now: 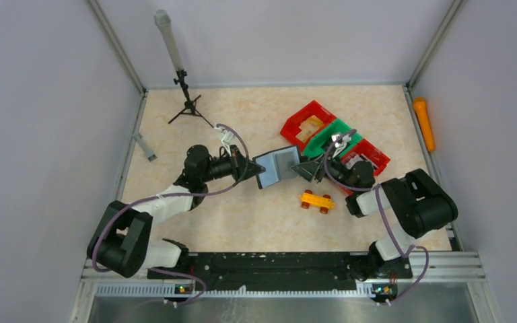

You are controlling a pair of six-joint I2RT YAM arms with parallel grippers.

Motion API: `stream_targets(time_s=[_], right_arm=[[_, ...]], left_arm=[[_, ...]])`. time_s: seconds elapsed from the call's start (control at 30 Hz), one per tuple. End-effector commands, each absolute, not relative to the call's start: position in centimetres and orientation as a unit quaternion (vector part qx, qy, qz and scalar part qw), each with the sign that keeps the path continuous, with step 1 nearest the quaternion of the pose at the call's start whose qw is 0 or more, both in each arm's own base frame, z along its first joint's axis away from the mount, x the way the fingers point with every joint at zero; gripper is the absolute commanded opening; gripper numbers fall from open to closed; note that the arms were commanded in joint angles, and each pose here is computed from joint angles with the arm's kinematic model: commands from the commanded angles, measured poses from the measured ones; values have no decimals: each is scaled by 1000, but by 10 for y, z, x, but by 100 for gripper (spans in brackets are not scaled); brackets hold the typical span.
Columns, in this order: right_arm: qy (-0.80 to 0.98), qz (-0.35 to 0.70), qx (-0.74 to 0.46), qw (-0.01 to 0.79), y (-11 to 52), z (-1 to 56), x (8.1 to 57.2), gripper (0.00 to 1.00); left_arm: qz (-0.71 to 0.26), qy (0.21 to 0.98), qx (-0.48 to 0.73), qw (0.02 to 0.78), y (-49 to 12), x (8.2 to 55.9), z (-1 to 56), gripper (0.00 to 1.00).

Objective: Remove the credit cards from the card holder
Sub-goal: Remove the credit card from the card holder.

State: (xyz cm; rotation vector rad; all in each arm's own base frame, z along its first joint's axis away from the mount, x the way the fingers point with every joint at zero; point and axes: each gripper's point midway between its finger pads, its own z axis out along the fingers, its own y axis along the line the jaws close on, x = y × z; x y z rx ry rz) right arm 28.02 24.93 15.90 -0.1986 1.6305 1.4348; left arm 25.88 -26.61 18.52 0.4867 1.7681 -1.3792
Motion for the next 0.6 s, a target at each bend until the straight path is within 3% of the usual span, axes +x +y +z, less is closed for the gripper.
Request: stream_targets(time_s=[0.0,0.27,0.57], right_arm=[[617,604,-113,492,248,186,272,51],[616,607,-115,488,248,186,272,35],[612,610,-129,487,250,188,268,35]], left_arm=[[-552,686,209,426,-270,264,195,0],[-532,704,204,424,-268,271,184,0],[-513,722,191,423,-265,280,175,0]])
